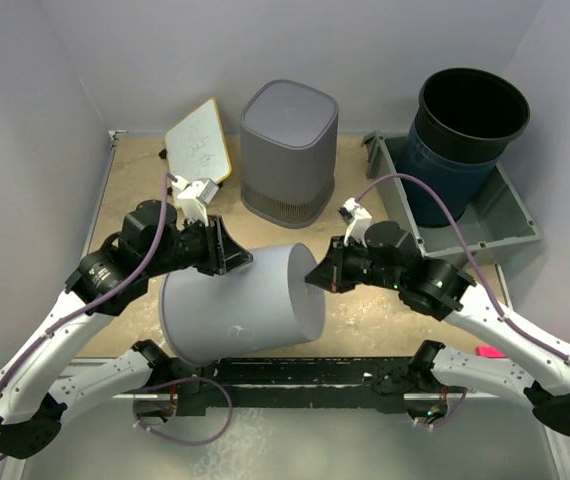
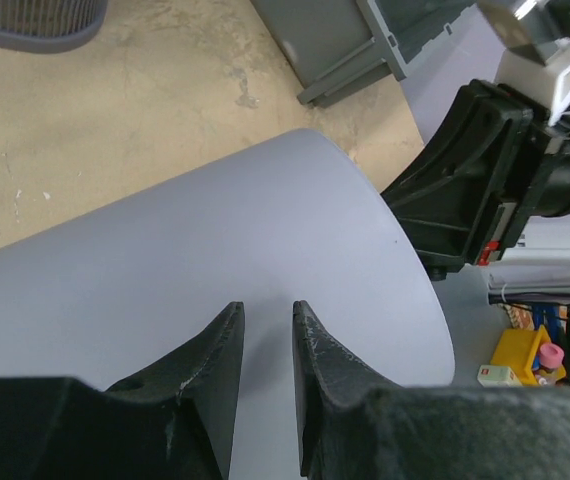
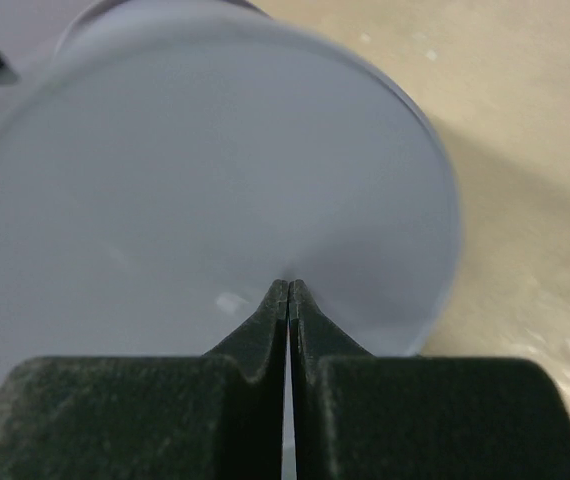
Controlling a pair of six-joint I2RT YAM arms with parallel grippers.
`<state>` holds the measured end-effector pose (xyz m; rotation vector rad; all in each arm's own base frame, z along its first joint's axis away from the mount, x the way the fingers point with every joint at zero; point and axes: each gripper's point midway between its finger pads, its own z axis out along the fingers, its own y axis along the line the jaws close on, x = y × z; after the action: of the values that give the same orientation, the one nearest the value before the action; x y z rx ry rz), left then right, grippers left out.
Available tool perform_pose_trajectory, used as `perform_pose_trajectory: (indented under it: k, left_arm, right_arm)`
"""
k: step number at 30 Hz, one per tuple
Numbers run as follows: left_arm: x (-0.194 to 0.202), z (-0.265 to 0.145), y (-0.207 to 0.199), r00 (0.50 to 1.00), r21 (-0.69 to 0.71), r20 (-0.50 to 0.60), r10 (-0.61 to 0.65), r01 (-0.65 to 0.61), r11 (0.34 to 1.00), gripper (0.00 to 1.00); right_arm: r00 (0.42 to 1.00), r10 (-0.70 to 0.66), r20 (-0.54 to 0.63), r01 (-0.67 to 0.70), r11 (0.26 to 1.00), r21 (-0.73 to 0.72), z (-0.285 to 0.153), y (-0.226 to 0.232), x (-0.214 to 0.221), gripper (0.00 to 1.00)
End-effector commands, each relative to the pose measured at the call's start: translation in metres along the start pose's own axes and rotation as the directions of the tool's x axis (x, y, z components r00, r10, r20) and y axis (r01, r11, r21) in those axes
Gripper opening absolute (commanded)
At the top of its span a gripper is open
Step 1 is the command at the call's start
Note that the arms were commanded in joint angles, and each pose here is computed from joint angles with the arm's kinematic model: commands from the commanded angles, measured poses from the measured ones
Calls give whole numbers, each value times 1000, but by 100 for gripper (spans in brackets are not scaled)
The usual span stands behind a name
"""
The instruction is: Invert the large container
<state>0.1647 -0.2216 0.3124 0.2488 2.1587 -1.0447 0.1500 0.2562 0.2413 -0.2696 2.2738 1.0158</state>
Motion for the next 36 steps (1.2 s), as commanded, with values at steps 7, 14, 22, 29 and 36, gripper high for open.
perform_pose_trajectory:
  k: [7,14,22,29,36]
  left_arm:
    - [-4,-5,43,997,-208,68,37,-22,978,21]
    - [-22,-14,47,991,-278,126,39,-3,961,21]
    - [-81,-96,80,913,-591,407,21,246,768,29]
    - [-63,-168,127,752,-641,659,-7,566,518,42]
    - [-29,-146,166,684,-595,729,-15,645,480,59]
  right_arm:
    - [996,-58,73,82,918,-389,28,110,-36,0]
    - [996,-50,80,76,926,-369,34,106,-29,0]
    - [983,-141,117,142,990,-4,30,29,-29,48]
    - [971,-202,131,183,972,145,27,4,-39,79]
    - [972,-212,103,199,972,127,30,4,-32,83]
